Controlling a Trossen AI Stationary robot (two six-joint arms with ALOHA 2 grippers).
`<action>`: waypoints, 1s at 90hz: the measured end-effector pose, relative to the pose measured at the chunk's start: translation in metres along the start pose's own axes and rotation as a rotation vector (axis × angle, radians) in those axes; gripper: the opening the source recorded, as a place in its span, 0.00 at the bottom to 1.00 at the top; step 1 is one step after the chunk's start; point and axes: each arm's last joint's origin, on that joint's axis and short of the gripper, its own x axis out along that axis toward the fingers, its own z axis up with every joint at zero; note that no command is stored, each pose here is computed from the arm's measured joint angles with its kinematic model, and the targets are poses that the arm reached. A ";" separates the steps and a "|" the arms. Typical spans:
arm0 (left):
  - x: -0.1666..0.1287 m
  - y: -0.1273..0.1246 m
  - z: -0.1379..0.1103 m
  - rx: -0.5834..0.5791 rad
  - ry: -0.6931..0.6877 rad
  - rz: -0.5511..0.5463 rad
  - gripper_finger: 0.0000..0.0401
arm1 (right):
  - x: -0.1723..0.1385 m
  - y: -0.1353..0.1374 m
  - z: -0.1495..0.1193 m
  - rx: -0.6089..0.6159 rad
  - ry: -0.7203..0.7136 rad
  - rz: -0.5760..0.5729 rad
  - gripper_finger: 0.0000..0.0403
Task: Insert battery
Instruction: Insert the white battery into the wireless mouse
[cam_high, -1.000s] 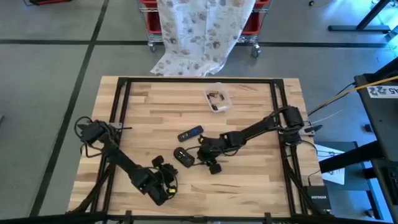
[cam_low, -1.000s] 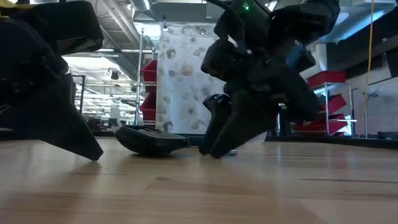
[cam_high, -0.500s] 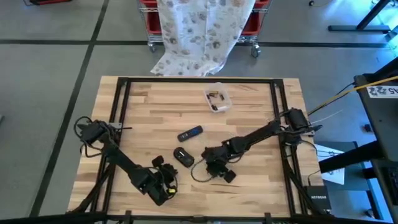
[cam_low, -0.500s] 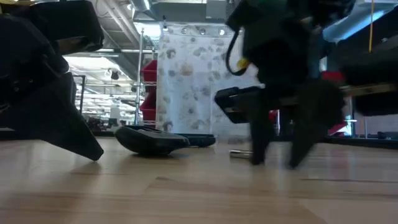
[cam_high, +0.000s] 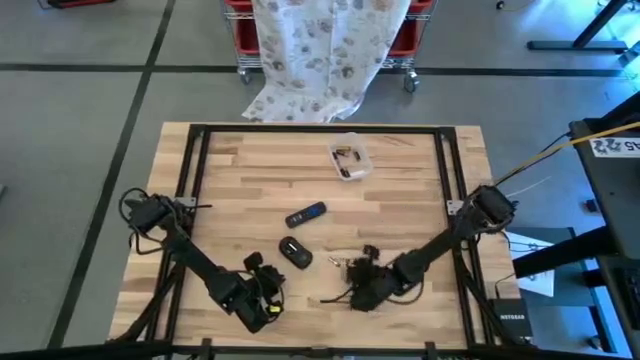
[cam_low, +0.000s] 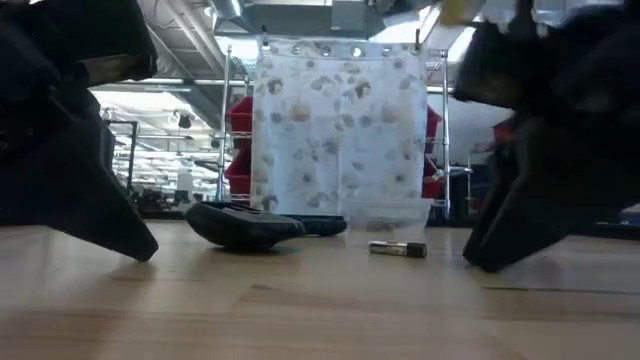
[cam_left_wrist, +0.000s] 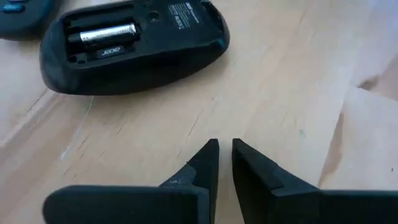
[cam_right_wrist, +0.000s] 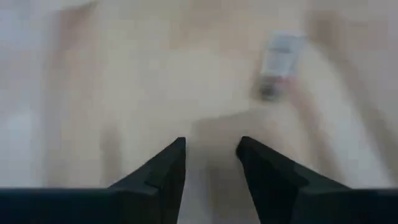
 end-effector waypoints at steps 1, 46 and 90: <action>0.000 0.000 0.000 0.002 -0.003 0.001 0.07 | 0.000 0.000 -0.002 0.006 -0.018 -0.017 0.35; -0.001 0.001 0.000 0.058 -0.045 0.029 0.07 | 0.032 0.009 -0.005 -0.049 -0.200 -0.019 0.35; -0.001 0.002 0.000 0.053 -0.054 0.037 0.07 | 0.046 0.030 0.011 0.103 -0.256 0.041 0.64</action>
